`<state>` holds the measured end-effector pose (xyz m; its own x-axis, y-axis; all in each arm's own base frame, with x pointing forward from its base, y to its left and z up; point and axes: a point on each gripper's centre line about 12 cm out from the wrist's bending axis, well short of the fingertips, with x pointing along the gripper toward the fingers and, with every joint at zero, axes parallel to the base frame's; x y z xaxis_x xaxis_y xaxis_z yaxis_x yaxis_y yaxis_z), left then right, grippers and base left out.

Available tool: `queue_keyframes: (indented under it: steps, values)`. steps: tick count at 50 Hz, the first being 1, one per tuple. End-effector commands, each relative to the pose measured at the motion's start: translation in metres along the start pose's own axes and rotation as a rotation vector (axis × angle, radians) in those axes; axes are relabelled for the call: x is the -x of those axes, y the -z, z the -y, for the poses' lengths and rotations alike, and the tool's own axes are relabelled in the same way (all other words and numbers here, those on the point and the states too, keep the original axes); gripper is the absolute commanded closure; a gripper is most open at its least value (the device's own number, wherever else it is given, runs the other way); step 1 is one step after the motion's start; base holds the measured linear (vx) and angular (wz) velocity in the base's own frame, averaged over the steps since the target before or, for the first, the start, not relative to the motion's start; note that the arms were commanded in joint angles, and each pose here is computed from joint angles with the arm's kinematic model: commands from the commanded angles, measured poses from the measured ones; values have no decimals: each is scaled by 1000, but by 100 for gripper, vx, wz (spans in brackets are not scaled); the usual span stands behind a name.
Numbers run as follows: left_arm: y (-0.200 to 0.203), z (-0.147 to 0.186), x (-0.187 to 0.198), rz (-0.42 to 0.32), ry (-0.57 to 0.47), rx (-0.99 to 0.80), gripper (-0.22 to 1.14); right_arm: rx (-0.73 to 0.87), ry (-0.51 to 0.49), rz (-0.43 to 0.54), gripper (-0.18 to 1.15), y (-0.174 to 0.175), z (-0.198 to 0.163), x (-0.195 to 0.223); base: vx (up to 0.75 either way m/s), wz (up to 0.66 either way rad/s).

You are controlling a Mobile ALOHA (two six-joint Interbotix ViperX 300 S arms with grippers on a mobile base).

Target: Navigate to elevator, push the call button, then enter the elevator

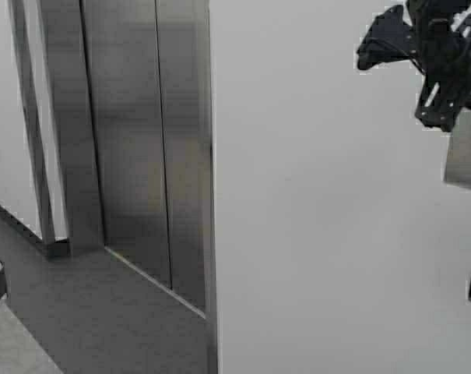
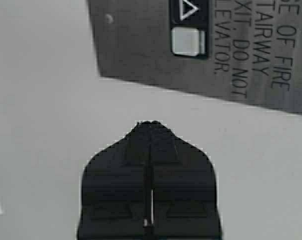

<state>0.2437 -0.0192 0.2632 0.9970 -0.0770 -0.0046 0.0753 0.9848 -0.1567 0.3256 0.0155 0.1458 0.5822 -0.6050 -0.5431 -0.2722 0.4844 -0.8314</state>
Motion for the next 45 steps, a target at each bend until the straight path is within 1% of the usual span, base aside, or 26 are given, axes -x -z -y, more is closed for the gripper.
queue_keyframes:
  steps: [1, 6, 14, 23, 45]
  values:
    - [-12, 1, -1, 31, 3, 0, 89, -18, 40, 41, 91, -11, 13, -8, 0, 0]
    - [-12, 2, -1, 30, 4, 2, 89, -9, 58, 34, 91, -11, 16, -19, 0, 0]
    - [-14, 2, 1, 32, 3, 0, 89, 17, 50, 9, 91, -9, 12, -39, 0, 0]
    - [-13, 2, 1, 23, 3, 0, 89, 23, 34, 12, 91, -12, 11, -55, 0, 0]
    - [-13, 2, 2, 18, 2, -1, 89, 74, 64, 29, 91, -25, 17, -85, 0, 0]
